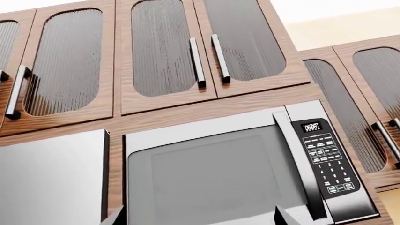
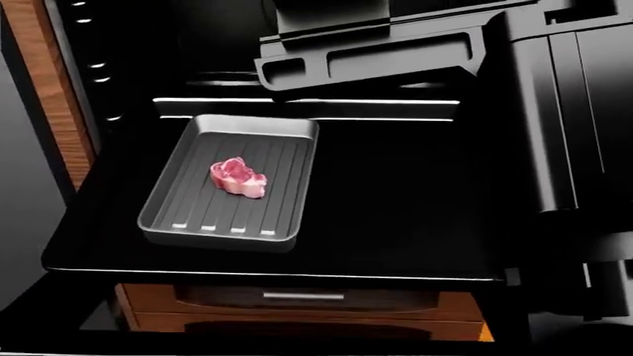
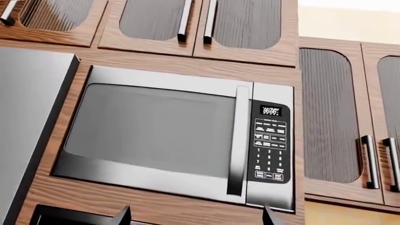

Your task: Pick the steak from the oven and place it on the plate on the counter.

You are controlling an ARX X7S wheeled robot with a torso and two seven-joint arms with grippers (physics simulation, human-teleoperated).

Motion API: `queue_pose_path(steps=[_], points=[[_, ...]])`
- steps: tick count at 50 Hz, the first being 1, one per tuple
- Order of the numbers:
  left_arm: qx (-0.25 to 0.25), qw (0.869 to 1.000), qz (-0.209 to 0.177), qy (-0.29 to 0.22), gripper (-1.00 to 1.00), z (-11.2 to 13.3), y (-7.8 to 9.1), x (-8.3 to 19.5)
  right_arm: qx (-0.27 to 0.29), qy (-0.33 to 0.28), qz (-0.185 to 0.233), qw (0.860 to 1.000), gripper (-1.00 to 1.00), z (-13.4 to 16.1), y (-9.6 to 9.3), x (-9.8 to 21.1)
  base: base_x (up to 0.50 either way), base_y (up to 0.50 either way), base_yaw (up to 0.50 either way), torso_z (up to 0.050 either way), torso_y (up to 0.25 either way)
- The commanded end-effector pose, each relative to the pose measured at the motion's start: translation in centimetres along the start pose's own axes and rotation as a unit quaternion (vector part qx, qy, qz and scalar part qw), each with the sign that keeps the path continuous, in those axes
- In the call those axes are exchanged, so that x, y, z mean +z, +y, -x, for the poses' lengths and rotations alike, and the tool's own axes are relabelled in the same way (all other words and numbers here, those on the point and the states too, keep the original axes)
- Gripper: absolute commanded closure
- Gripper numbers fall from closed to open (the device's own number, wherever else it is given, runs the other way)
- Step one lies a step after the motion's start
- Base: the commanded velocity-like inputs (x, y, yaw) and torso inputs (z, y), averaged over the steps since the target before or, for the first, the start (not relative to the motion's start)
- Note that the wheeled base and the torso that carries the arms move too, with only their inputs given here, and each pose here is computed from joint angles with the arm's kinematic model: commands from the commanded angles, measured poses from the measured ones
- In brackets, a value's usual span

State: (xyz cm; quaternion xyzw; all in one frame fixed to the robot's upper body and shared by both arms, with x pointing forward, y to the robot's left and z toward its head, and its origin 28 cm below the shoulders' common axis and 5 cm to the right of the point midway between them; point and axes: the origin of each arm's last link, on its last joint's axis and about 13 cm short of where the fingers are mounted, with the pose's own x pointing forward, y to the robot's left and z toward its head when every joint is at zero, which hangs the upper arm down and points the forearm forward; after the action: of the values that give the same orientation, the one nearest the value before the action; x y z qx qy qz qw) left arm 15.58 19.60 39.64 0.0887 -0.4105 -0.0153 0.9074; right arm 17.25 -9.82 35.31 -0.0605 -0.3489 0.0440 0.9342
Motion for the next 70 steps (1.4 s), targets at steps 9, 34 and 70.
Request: queue_pose_path(steps=[9, 34, 70], points=[[-0.006, 1.000, 0.004, -0.007, -1.00, 0.0, -0.2, 0.3, -0.007, 0.009, 0.004, 1.000, -1.00, 0.4, -0.3, -0.2, 0.50, -0.17, 0.00, 0.000, 0.000], [-0.013, 1.000, 0.011, -0.008, -1.00, -0.1, -0.6, 0.4, -0.005, 0.010, 0.000, 1.000, -1.00, 0.7, -0.3, -0.3, 0.50, -0.13, 0.00, 0.000, 0.001], [-0.025, 0.999, 0.019, -0.009, -1.00, 0.2, -1.2, 0.5, 0.015, 0.030, 0.003, 0.999, -1.00, 1.0, 0.1, -1.0, 0.21, 0.17, 0.00, 0.000, 0.001]])
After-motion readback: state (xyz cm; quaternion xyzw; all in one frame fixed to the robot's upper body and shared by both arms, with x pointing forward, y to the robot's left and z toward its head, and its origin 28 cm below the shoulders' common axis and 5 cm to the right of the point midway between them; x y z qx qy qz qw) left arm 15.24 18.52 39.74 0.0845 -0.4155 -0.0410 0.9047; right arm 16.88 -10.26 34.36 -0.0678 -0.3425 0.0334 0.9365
